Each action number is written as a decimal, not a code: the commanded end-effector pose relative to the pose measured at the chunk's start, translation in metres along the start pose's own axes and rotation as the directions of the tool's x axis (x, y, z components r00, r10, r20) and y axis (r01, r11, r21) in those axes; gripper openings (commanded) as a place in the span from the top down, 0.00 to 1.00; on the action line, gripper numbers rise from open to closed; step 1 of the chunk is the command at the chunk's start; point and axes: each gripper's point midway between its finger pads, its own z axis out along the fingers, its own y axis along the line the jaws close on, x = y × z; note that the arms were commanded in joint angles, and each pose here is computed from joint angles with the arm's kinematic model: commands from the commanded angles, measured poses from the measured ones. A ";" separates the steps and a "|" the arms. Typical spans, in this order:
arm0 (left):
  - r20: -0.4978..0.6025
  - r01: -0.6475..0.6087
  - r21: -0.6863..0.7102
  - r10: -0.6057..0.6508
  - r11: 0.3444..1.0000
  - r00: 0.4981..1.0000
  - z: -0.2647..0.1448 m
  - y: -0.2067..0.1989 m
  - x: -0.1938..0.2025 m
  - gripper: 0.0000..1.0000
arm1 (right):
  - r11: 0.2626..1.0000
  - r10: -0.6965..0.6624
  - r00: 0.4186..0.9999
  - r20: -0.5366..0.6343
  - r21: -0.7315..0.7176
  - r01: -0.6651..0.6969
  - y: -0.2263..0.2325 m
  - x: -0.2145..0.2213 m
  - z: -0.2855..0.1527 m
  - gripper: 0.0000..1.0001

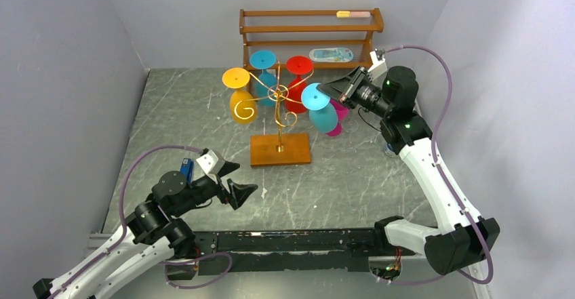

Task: Take the wine glass off the wine glass rack
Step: Pick up the wine glass from the wine rack.

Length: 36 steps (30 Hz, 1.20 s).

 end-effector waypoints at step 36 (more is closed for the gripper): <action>0.041 -0.019 0.016 0.018 1.000 0.999 -0.001 -0.003 -0.012 0.03 | 1.000 -0.021 0.999 0.029 -0.011 0.021 0.011 -0.010 0.031 1.00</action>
